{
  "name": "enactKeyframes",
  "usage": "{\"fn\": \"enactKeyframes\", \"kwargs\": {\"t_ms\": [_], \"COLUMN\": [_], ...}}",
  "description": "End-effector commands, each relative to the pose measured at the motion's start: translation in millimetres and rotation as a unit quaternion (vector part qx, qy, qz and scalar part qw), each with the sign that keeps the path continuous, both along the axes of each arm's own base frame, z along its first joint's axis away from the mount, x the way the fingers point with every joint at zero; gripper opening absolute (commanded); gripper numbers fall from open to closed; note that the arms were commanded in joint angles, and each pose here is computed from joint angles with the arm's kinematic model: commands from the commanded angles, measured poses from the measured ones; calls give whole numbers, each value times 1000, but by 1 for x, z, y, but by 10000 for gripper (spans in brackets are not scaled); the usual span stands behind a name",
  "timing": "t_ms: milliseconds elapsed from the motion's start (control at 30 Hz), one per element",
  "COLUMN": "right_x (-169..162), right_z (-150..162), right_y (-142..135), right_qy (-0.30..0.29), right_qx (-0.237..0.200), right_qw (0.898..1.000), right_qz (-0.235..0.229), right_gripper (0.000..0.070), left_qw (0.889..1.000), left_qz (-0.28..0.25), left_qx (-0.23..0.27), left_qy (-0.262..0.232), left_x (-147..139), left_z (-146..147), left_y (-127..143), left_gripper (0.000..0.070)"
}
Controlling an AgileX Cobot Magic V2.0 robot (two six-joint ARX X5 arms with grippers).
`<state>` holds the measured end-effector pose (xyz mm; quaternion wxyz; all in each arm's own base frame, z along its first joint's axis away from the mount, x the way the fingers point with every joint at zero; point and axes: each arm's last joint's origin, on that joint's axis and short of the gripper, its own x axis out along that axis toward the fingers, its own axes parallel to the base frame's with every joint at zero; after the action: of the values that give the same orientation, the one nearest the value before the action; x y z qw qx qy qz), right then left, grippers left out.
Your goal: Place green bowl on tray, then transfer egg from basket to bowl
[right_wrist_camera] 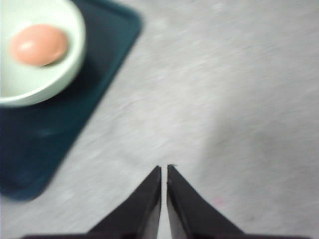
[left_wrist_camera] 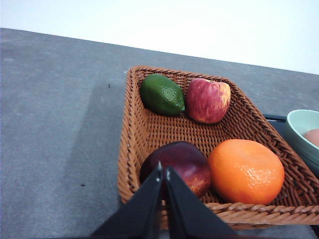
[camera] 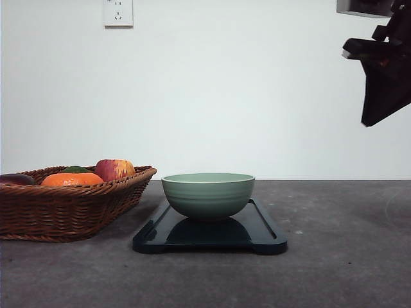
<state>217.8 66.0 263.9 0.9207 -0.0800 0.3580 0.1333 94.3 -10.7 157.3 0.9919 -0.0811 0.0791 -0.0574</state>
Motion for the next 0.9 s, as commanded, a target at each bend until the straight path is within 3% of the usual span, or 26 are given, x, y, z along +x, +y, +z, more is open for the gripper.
{"fn": "enactKeyframes", "kwargs": {"t_ms": [0,200,600,867], "right_x": [-5,-40,-103,-122], "right_z": [3,-25,-104,-112], "right_y": [-8,-35,-55,-58], "right_qy": [-32,-136,-218,-289], "right_qx": [-6,23,35,47], "right_qw": [999,988,970,950], "right_qz": [-16,-65,-100,-106], "right_gripper": [9,10,10,10], "left_qw": [1000,1000,1000,1000], "left_qz": [2,2,2,2], "left_qx": [0,0,0,0], "left_qy": [0,0,0,0], "left_x": [1,1,1,1], "left_z": [-4,-4,-4,-4], "left_y": [0,0,0,0], "left_gripper": [0,0,0,0]}}
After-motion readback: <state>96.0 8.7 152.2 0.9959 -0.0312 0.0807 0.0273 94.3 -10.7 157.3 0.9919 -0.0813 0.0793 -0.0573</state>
